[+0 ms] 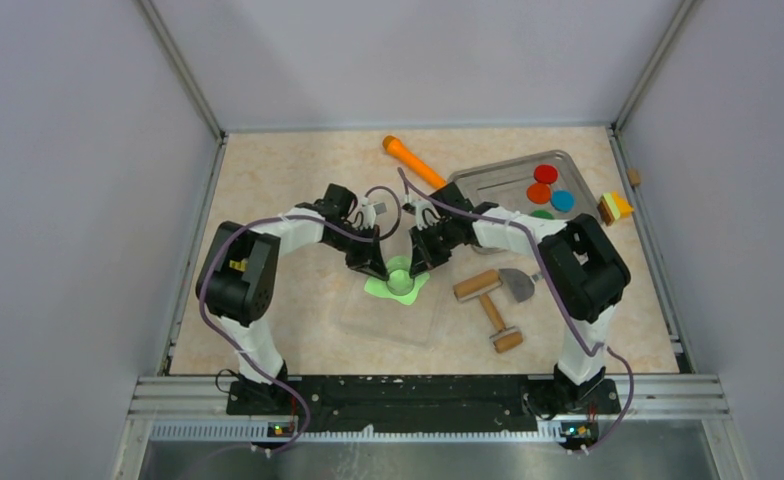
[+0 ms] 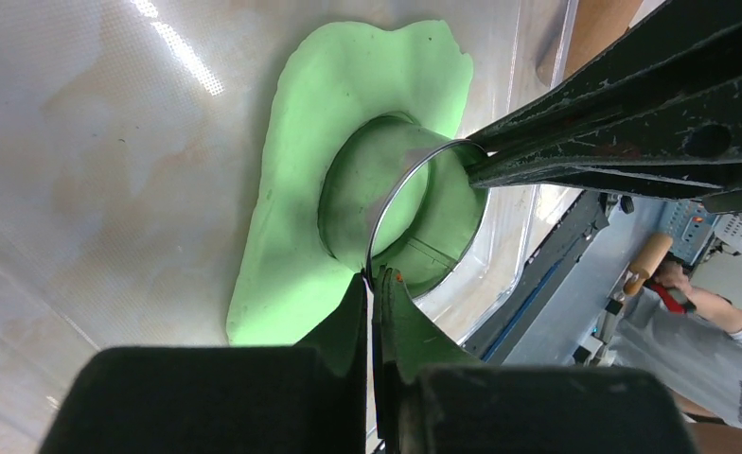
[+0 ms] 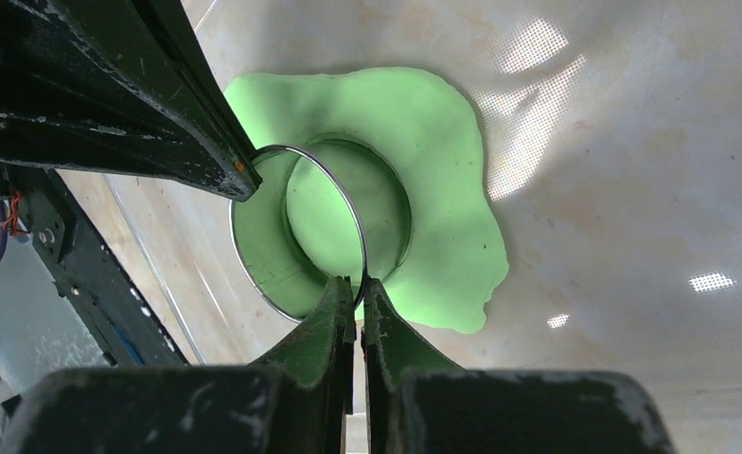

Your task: Roll out the dumpling wrappers from the dough

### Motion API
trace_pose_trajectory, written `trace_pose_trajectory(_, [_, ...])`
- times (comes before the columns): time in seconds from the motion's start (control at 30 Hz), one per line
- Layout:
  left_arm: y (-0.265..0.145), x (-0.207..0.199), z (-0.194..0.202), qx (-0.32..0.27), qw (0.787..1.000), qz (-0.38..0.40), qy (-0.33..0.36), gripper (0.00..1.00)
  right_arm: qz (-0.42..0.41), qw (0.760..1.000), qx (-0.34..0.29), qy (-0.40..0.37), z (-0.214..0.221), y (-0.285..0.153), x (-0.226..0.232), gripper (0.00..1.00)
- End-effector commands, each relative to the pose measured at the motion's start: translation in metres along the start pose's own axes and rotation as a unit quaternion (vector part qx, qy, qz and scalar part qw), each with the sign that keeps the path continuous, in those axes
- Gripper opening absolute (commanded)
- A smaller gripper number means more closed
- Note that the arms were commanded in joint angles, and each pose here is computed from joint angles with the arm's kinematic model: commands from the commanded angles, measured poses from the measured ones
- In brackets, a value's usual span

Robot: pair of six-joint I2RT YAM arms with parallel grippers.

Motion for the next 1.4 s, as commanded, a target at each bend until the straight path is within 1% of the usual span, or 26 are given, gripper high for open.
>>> trace_pose_trajectory(0.0, [0.019, 0.034, 0.008, -0.008, 0.996, -0.075, 0.040, 0.00, 0.070, 0.995, 0.068, -0.021, 0.053, 0.028, -0.031, 0.00])
trace_pose_trajectory(0.2, [0.017, 0.034, 0.008, -0.016, 0.995, -0.086, 0.039, 0.00, 0.072, 0.996, 0.046, -0.039, 0.036, 0.027, -0.025, 0.00])
trace_pose_trajectory(0.3, [0.006, 0.020, -0.003, -0.027, 0.996, -0.073, 0.048, 0.00, 0.036, 0.997, 0.029, -0.063, 0.009, 0.013, -0.006, 0.00])
trace_pose_trajectory(0.4, [-0.012, -0.011, -0.018, -0.045, 0.996, -0.029, 0.065, 0.18, -0.005, 0.995, -0.011, -0.095, -0.025, -0.017, 0.020, 0.18])
trace_pose_trajectory(0.47, [-0.024, -0.030, -0.027, -0.054, 0.996, -0.003, 0.075, 0.26, -0.023, 0.991, -0.035, -0.126, -0.043, -0.037, 0.036, 0.24])
trace_pose_trajectory(0.53, [-0.036, -0.048, -0.034, -0.060, 0.994, 0.021, 0.087, 0.33, -0.031, 0.986, -0.049, -0.156, -0.052, -0.053, 0.048, 0.27])
trace_pose_trajectory(0.6, [-0.044, -0.056, -0.039, -0.065, 0.993, 0.024, 0.095, 0.37, -0.031, 0.982, -0.055, -0.179, -0.054, -0.064, 0.053, 0.28])
trace_pose_trajectory(0.67, [-0.047, -0.057, -0.044, -0.068, 0.993, 0.018, 0.098, 0.39, -0.030, 0.977, -0.053, -0.206, -0.049, -0.068, 0.053, 0.28])
trace_pose_trajectory(0.73, [-0.043, -0.051, -0.050, -0.071, 0.992, 0.003, 0.100, 0.40, -0.042, 0.966, -0.048, -0.252, -0.040, -0.070, 0.054, 0.28])
trace_pose_trajectory(0.77, [-0.040, -0.047, -0.053, -0.068, 0.993, 0.001, 0.101, 0.38, -0.051, 0.954, -0.050, -0.292, -0.037, -0.070, 0.055, 0.28])
trace_pose_trajectory(0.8, [-0.034, -0.043, -0.054, -0.058, 0.993, 0.002, 0.099, 0.37, -0.054, 0.936, -0.052, -0.345, -0.034, -0.070, 0.057, 0.28])
trace_pose_trajectory(0.83, [-0.030, -0.039, -0.056, -0.050, 0.994, 0.000, 0.099, 0.36, -0.049, 0.912, -0.053, -0.404, -0.031, -0.069, 0.059, 0.29])
trace_pose_trajectory(0.9, [-0.020, -0.032, -0.059, -0.031, 0.994, 0.005, 0.101, 0.34, -0.032, 0.844, -0.047, -0.533, -0.021, -0.063, 0.064, 0.31])
trace_pose_trajectory(0.93, [-0.019, -0.032, -0.060, -0.026, 0.994, 0.010, 0.105, 0.34, -0.018, 0.806, -0.046, -0.590, -0.019, -0.060, 0.065, 0.33])
trace_pose_trajectory(0.97, [-0.017, -0.030, -0.060, -0.019, 0.994, 0.012, 0.107, 0.34, -0.006, 0.774, -0.049, -0.632, -0.018, -0.056, 0.065, 0.34])
trace_pose_trajectory(1.0, [-0.016, -0.029, -0.060, -0.016, 0.994, 0.012, 0.108, 0.35, 0.003, 0.749, -0.054, -0.660, -0.019, -0.054, 0.067, 0.36])
trace_pose_trajectory(1.03, [-0.015, -0.028, -0.060, -0.014, 0.993, 0.011, 0.119, 0.37, 0.004, 0.732, -0.056, -0.679, -0.020, -0.052, 0.069, 0.37])
trace_pose_trajectory(1.1, [-0.014, -0.026, -0.060, -0.012, 0.992, 0.010, 0.124, 0.38, -0.007, 0.719, -0.050, -0.694, -0.022, -0.044, 0.074, 0.37])
trace_pose_trajectory(1.23, [-0.010, -0.023, -0.053, 0.002, 0.993, 0.018, 0.119, 0.34, -0.025, 0.715, -0.033, -0.698, -0.022, -0.029, 0.078, 0.36])
trace_pose_trajectory(1.37, [-0.008, -0.023, -0.043, 0.014, 0.993, 0.027, 0.116, 0.33, -0.041, 0.711, -0.006, -0.702, -0.013, -0.015, 0.074, 0.35])
Point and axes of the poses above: each gripper's point midway between its finger pads, its own y axis out along the fingers, its own x axis along the line the jaws close on, z = x × y, the point moved 2 cm from there along -y, back along the fingers, and after that the axes turned 4 degrees about -y, right-handed, at the moved point
